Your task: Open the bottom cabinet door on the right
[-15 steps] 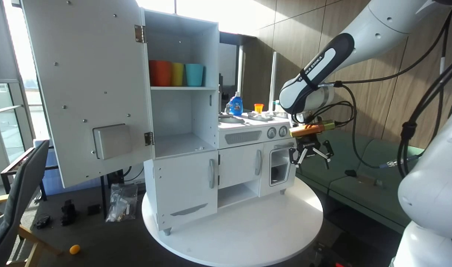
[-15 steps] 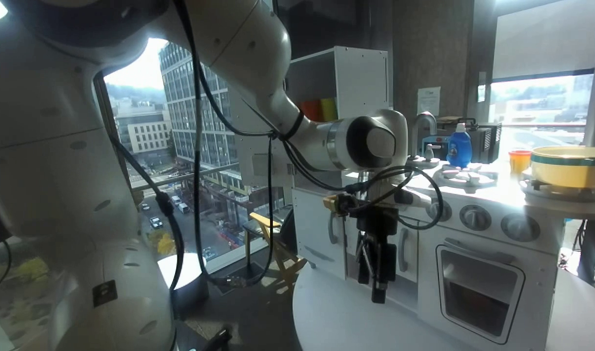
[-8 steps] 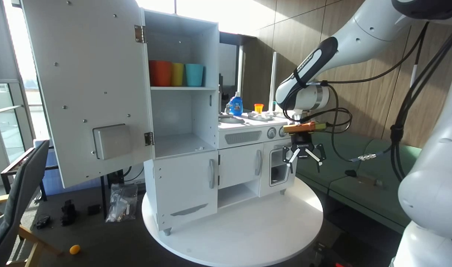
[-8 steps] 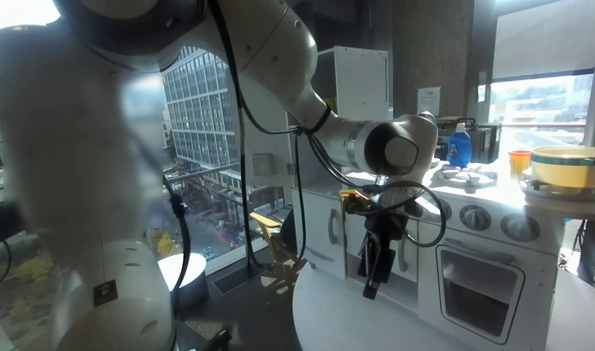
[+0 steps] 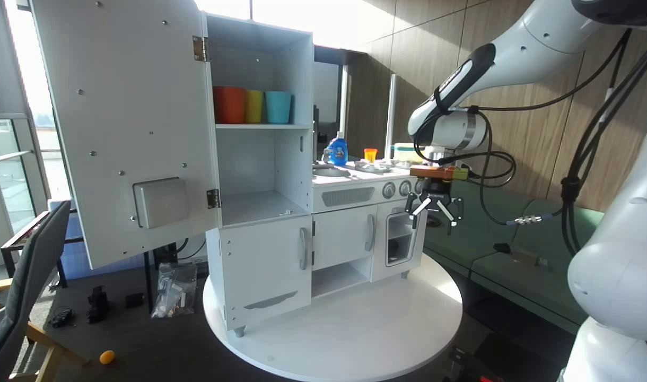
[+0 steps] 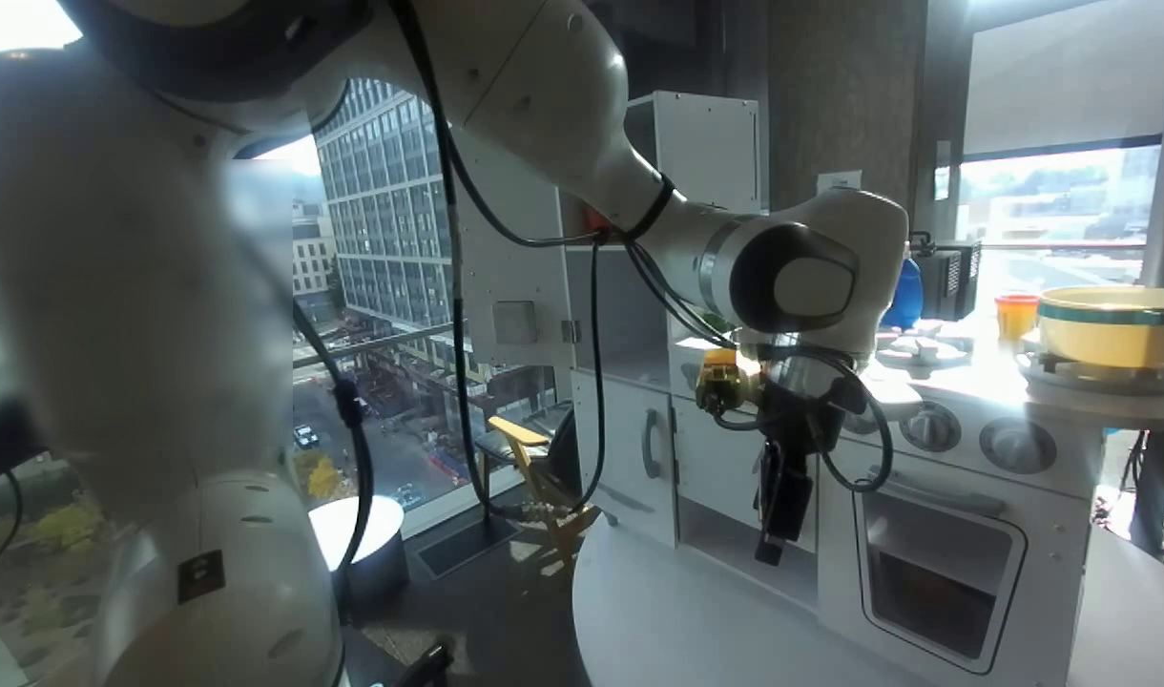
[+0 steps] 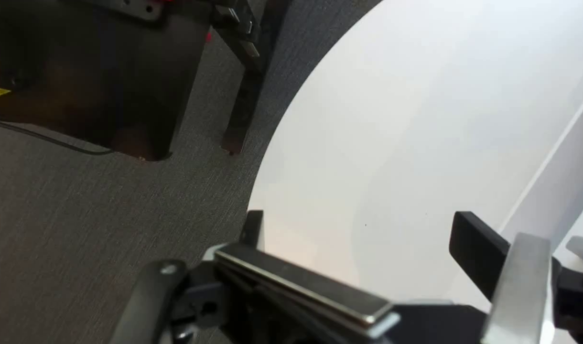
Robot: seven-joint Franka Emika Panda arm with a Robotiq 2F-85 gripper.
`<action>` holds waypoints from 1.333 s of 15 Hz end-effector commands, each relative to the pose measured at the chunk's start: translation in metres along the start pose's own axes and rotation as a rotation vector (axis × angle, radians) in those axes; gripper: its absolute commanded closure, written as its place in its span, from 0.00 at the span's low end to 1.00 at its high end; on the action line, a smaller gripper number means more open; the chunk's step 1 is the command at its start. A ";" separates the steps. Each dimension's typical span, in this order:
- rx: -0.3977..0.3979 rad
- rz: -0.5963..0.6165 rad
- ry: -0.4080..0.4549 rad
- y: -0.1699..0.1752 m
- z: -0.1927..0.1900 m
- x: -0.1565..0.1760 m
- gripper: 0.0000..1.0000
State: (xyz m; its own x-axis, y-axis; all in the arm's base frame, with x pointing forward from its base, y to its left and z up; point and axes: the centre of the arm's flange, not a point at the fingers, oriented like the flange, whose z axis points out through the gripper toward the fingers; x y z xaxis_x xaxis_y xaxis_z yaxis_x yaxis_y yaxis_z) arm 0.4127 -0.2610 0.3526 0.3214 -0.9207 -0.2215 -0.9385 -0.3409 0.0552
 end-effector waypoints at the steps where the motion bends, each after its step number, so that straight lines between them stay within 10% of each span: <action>1: 0.149 0.126 0.046 0.043 -0.025 0.027 0.00; 13: 0.587 0.556 0.056 0.072 -0.022 0.027 0.00; 20: 0.863 0.705 0.266 0.025 -0.012 0.017 0.00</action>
State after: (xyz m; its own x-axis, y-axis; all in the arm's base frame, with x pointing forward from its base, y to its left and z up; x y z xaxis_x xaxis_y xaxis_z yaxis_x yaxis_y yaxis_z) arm 0.3821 -0.3019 0.3721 -0.3309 -0.9161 -0.2265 -0.7493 0.4010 -0.5271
